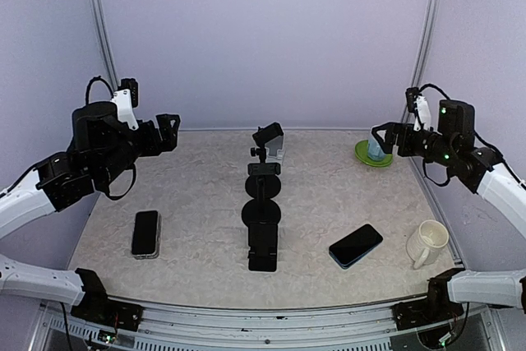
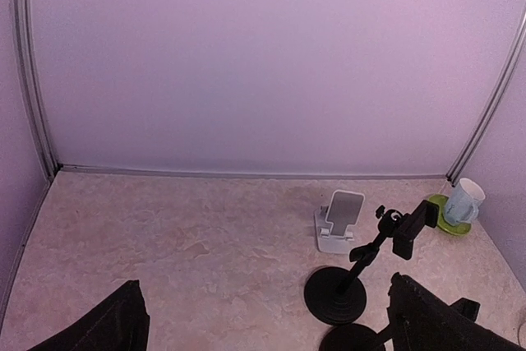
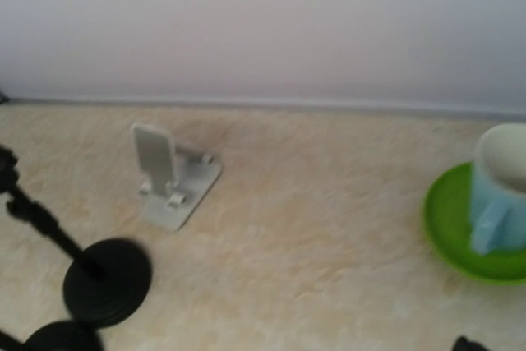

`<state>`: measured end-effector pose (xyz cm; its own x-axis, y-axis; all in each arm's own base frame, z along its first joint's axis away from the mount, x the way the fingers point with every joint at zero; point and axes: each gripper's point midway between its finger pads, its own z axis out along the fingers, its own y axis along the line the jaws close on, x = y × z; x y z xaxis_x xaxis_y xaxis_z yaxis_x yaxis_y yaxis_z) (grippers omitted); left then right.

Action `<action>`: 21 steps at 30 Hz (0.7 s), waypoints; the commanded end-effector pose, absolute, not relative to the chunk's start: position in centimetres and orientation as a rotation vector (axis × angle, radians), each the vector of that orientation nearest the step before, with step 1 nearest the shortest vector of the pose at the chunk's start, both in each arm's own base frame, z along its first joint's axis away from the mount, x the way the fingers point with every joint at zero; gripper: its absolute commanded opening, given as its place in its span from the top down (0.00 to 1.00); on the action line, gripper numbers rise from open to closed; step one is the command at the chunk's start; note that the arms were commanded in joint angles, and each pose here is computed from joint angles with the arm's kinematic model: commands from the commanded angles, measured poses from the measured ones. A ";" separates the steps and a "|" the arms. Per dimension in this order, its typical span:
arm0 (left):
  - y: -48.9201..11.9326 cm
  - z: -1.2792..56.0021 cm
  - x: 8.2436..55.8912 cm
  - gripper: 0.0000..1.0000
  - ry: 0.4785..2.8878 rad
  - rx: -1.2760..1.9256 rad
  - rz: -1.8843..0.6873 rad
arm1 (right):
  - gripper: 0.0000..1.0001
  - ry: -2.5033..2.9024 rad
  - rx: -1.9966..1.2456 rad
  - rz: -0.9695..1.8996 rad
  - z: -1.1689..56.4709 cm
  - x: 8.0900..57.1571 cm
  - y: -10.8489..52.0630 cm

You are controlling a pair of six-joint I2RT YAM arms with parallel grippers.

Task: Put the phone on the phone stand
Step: Pick up the phone stand at the center of the board.

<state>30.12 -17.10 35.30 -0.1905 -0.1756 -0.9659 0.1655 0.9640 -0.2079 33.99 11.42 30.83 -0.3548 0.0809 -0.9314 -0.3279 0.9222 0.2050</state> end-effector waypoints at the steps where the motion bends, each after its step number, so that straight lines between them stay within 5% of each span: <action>1: -17.1 34.8 30.5 0.01 1.730 -0.027 -0.328 | 0.00 1.878 -0.242 0.528 29.8 33.7 13.9; 21: -17.8 30.6 31.0 0.01 1.809 0.000 -0.311 | 0.00 1.785 -0.607 0.731 24.0 30.3 23.2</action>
